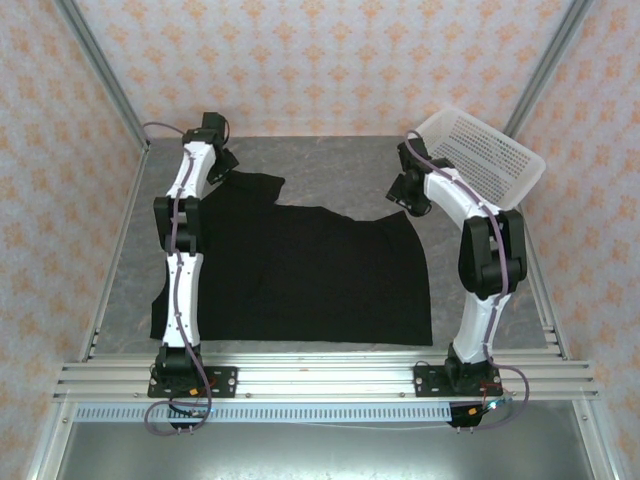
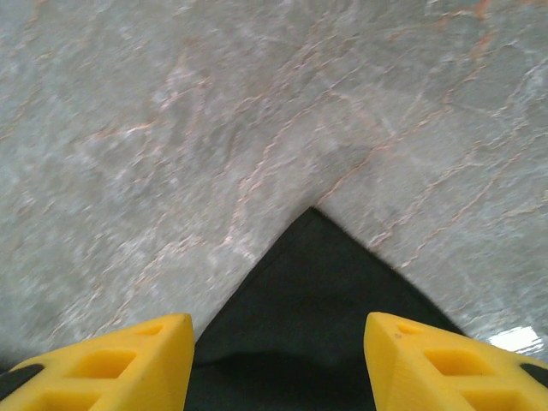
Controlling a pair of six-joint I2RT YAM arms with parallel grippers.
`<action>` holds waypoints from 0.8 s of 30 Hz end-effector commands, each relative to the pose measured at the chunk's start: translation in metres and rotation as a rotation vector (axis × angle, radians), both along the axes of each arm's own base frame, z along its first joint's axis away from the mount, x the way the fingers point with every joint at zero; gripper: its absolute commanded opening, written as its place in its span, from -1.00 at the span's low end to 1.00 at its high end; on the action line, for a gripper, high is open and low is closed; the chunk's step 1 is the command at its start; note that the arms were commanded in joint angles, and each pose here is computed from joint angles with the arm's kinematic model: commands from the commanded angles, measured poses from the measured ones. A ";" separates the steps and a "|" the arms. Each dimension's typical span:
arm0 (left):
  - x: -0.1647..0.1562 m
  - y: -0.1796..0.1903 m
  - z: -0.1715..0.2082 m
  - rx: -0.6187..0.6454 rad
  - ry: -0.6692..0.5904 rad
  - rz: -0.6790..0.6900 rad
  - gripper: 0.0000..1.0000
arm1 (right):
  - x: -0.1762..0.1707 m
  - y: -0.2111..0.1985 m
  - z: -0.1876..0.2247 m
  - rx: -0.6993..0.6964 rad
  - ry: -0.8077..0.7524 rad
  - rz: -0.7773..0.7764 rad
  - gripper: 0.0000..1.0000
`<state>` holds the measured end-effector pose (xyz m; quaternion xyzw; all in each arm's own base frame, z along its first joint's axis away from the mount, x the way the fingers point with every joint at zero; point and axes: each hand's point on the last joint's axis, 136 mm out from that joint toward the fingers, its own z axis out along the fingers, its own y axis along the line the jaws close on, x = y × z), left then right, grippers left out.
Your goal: Fold and stack the t-shirts
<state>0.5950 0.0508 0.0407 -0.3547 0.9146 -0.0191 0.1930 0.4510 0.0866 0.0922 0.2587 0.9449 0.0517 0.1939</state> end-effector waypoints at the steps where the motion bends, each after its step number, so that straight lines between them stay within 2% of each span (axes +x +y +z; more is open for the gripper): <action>1: -0.002 0.002 0.074 0.033 -0.107 -0.006 -1.00 | 0.010 -0.023 -0.014 -0.115 0.006 -0.090 0.11; 5: -0.006 -0.001 0.086 0.021 -0.123 -0.008 -1.00 | 0.022 -0.021 -0.029 -0.117 0.017 -0.096 0.11; 9: -0.010 -0.003 0.090 0.013 -0.124 -0.017 -1.00 | 0.030 -0.016 -0.042 -0.104 0.037 -0.093 0.02; 18: -0.010 -0.009 0.102 -0.016 -0.146 -0.024 -1.00 | 0.023 -0.016 -0.071 -0.118 0.115 -0.098 -0.23; 24: -0.016 -0.011 0.106 -0.024 -0.139 -0.029 -1.00 | 0.022 -0.017 -0.075 -0.126 0.135 -0.104 -0.51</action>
